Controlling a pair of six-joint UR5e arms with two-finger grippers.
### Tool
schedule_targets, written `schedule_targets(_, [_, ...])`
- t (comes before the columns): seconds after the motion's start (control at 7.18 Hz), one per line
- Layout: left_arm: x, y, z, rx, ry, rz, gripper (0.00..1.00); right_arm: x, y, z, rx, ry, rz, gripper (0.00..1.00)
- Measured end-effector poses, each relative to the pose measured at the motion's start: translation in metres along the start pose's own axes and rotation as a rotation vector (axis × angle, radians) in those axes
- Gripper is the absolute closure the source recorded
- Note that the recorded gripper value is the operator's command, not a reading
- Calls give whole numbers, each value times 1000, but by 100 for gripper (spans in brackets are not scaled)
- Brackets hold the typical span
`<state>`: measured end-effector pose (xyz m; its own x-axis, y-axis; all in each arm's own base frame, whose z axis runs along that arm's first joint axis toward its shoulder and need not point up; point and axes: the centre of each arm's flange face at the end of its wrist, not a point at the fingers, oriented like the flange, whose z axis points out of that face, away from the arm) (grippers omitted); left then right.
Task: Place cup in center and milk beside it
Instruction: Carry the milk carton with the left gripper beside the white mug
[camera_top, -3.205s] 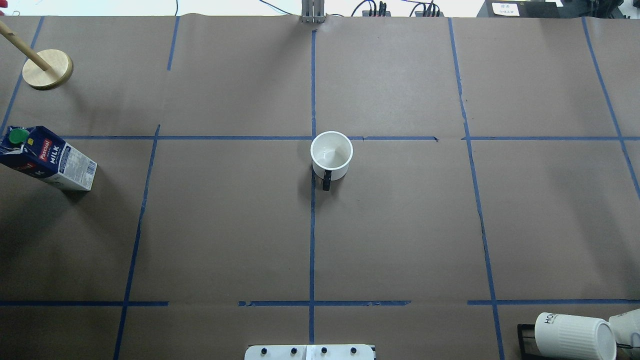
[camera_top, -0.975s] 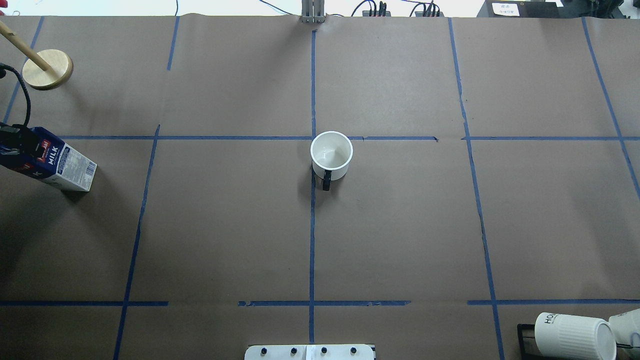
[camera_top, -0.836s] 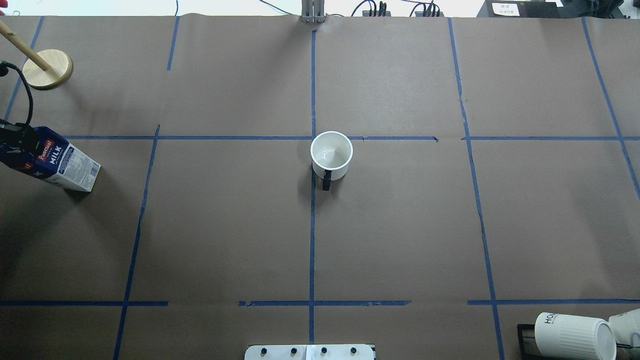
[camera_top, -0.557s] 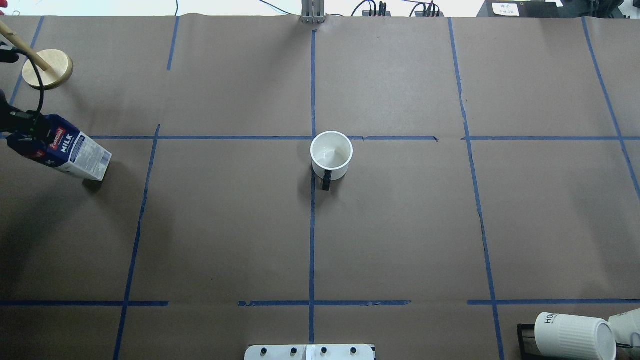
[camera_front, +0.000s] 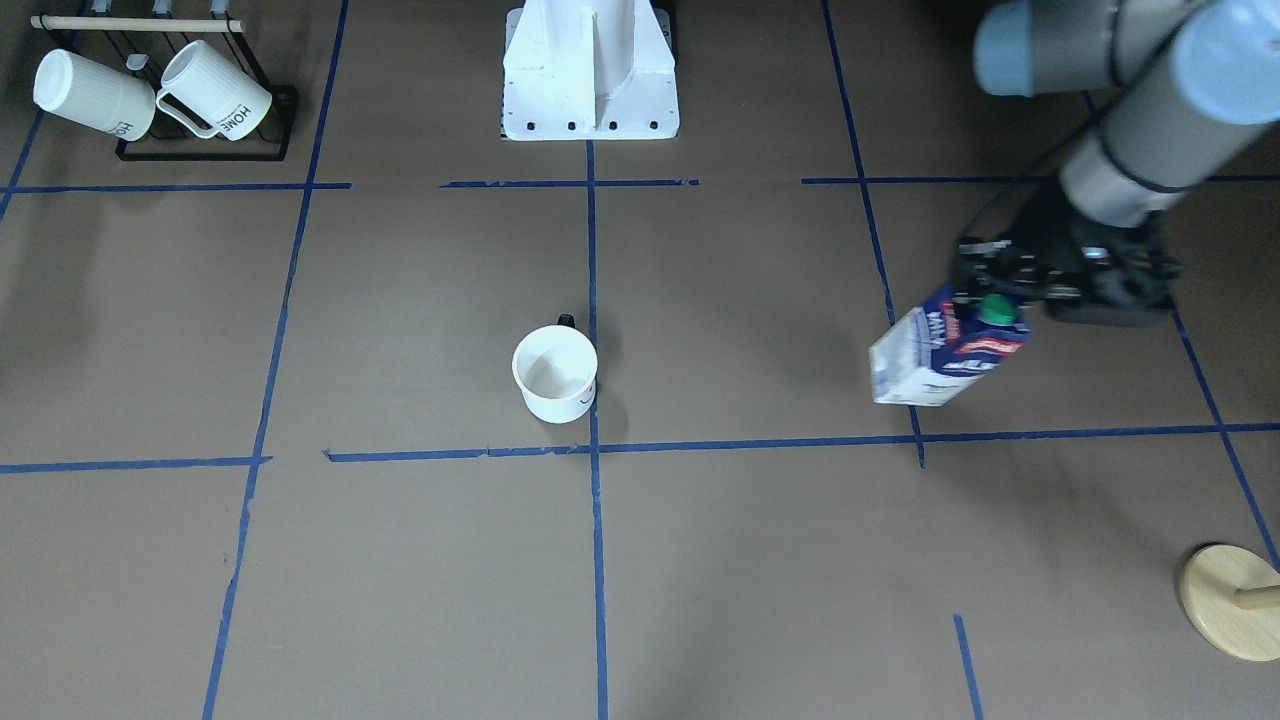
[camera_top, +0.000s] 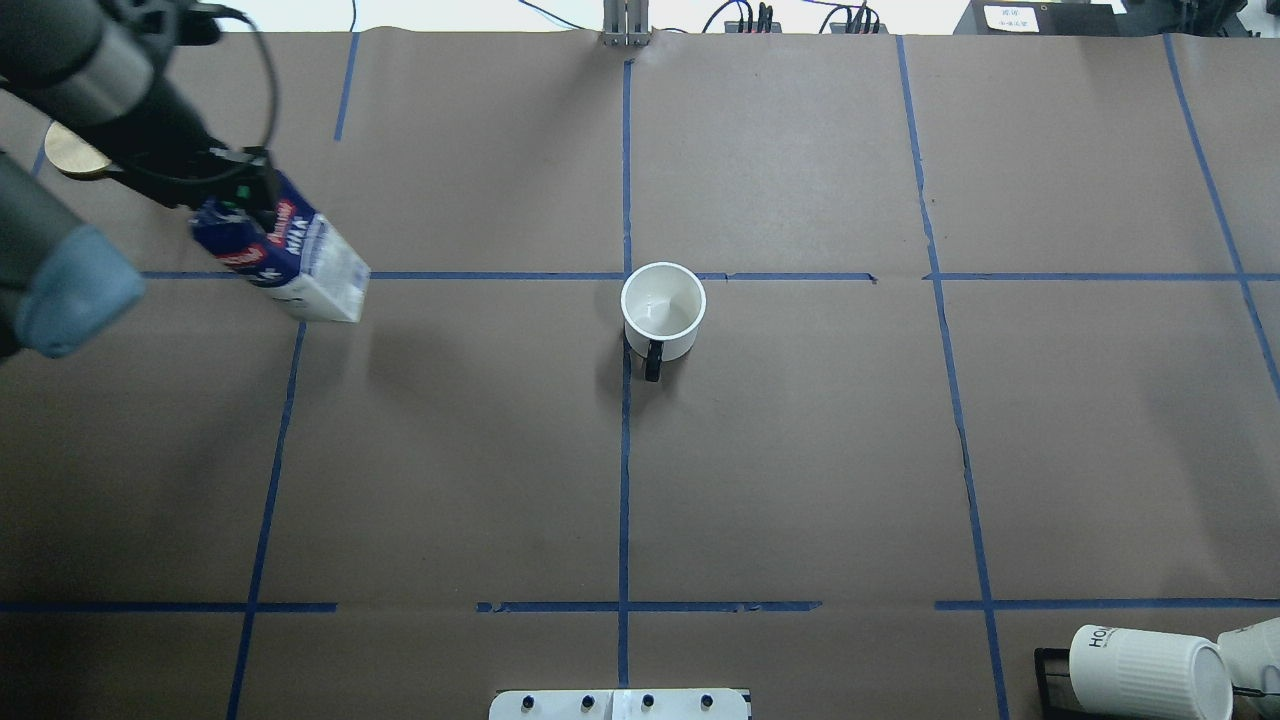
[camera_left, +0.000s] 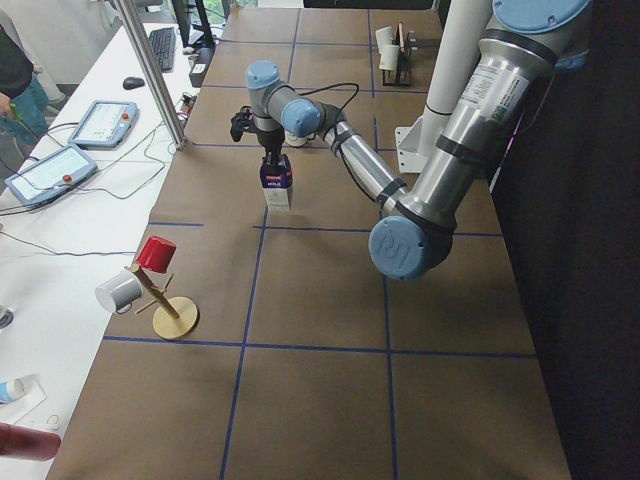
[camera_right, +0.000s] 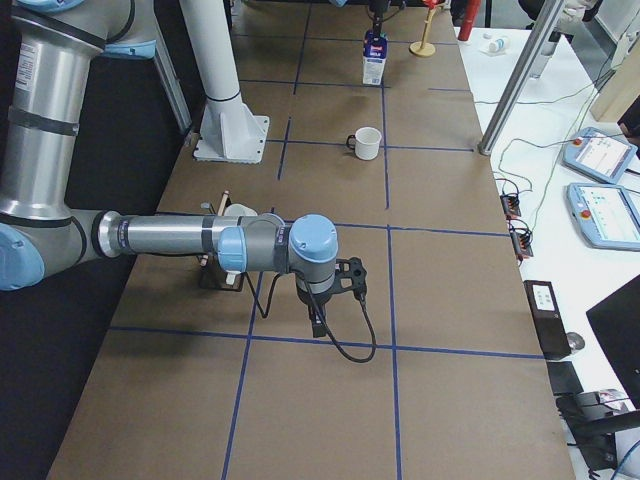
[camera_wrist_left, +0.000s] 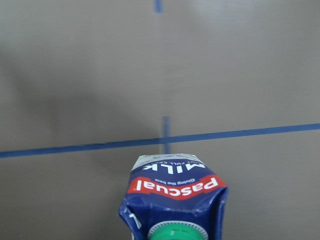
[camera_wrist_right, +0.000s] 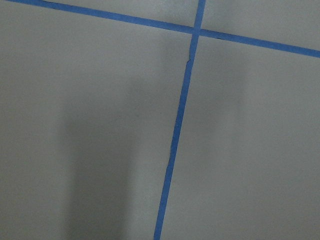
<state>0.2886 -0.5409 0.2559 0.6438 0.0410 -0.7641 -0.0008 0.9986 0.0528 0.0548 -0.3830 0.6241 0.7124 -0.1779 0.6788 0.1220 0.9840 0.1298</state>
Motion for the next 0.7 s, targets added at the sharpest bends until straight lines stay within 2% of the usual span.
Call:
schedule_targets(0.42, [174, 16, 34, 20, -3, -76, 55, 0, 0, 0, 0, -1, 5, 0])
schedule_targets(0.7, [241, 18, 49, 27, -20, -88, 54, 0, 0, 0, -1, -2, 6, 0])
